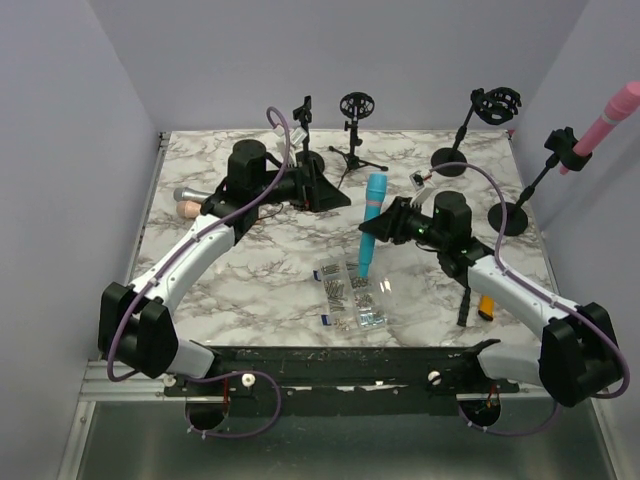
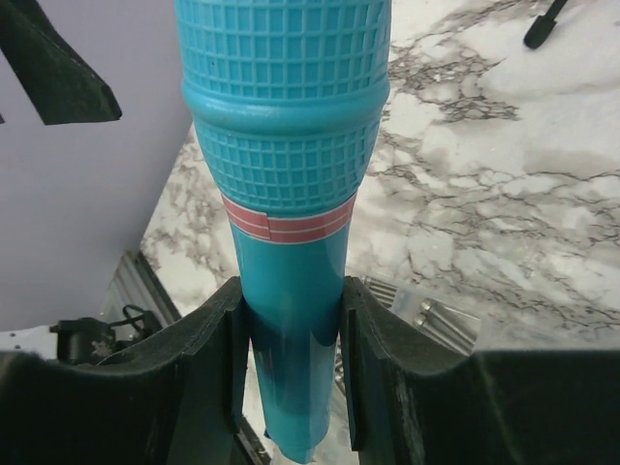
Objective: Remove the microphone from the stand
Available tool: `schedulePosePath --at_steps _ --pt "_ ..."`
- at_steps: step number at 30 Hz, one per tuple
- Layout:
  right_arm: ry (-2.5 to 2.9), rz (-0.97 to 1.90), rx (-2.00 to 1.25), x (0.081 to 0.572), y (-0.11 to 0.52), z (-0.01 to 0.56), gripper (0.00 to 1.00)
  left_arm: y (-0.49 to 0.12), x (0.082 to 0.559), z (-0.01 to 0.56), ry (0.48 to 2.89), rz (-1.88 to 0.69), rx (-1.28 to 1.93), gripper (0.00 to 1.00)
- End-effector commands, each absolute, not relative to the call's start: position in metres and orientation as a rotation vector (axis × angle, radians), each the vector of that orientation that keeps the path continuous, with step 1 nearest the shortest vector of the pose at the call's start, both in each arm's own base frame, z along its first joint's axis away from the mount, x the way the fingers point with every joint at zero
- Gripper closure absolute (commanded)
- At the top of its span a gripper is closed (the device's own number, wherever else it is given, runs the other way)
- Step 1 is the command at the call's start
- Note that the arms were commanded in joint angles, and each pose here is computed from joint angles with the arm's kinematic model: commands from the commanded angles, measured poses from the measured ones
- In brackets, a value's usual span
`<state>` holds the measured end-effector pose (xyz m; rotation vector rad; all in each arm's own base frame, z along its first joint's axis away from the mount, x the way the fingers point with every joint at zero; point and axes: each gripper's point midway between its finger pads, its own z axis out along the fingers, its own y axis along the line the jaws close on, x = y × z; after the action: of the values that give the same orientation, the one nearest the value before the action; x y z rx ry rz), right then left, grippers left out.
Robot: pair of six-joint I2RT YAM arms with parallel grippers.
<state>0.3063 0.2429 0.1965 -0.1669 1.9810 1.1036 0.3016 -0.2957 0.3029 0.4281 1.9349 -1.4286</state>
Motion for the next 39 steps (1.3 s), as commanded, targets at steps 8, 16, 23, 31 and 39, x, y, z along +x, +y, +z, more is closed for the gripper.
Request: schedulePosePath --at_steps 8,16,23,31,39 --pt "1.767 1.413 -0.278 0.265 0.264 0.251 0.93 -0.285 0.263 0.285 1.873 -1.511 0.257 0.09" --pt "1.77 1.487 -0.359 0.24 0.282 0.243 0.93 -0.275 0.243 0.289 1.89 -1.497 0.173 0.08" --pt "1.743 1.549 -0.402 0.22 0.298 0.247 0.93 -0.287 0.25 0.297 1.915 -1.514 0.148 0.14" --pt "1.734 1.567 -0.429 0.208 0.306 0.249 0.93 -0.306 0.256 0.295 1.941 -1.497 0.143 0.17" --pt "1.733 1.577 -0.436 0.203 0.308 0.249 0.93 -0.317 0.259 0.287 1.976 -1.488 0.131 0.29"
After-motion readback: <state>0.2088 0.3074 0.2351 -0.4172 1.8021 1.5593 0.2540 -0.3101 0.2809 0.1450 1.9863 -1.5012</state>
